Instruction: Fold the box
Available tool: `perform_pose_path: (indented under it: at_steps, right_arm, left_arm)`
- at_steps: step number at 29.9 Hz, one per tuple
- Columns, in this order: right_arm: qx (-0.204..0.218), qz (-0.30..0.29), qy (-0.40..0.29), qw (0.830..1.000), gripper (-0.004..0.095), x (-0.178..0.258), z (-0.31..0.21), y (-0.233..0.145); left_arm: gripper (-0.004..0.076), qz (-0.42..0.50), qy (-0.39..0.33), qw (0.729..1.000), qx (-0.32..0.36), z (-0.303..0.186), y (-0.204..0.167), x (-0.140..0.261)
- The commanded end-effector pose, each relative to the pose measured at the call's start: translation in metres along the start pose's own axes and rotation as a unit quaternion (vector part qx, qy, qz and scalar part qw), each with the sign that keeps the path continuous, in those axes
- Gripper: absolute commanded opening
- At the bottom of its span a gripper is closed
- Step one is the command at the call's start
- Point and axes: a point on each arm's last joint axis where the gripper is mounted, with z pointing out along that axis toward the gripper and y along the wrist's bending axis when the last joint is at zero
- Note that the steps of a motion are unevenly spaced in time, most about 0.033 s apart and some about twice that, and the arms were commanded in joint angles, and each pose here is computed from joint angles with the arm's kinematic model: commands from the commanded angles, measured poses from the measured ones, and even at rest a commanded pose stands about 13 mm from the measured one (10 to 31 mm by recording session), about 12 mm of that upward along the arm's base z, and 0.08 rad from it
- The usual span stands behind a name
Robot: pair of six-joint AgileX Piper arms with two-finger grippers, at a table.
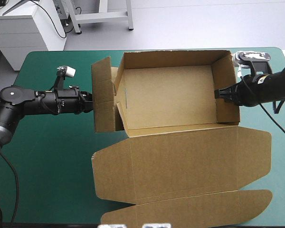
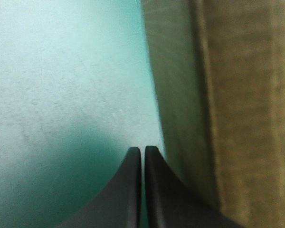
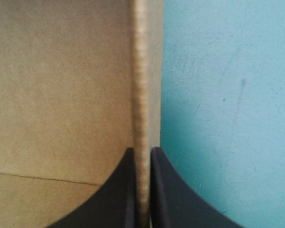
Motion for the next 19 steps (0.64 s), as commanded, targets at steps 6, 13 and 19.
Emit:
perform_pose_path:
  at_steps: [6,13,19]
  right_arm:
    - [-0.016,0.011,-0.024,1.0,-0.0017,-0.007,-0.007,0.003]
    - [-0.016,0.012,-0.024,1.0,-0.0015,-0.007,-0.006,0.003]
    - [-0.017,0.015,-0.028,0.999,-0.0012,-0.008,-0.006,0.003]
  left_arm:
    - [0.0006,0.002,-0.066,0.99,0.122,-0.01,-0.036,-0.016]
    - [0.0078,0.005,-0.081,0.988,0.132,-0.011,-0.038,-0.019]
    - [0.0435,0.009,-0.086,0.984,0.155,-0.006,-0.045,-0.019]
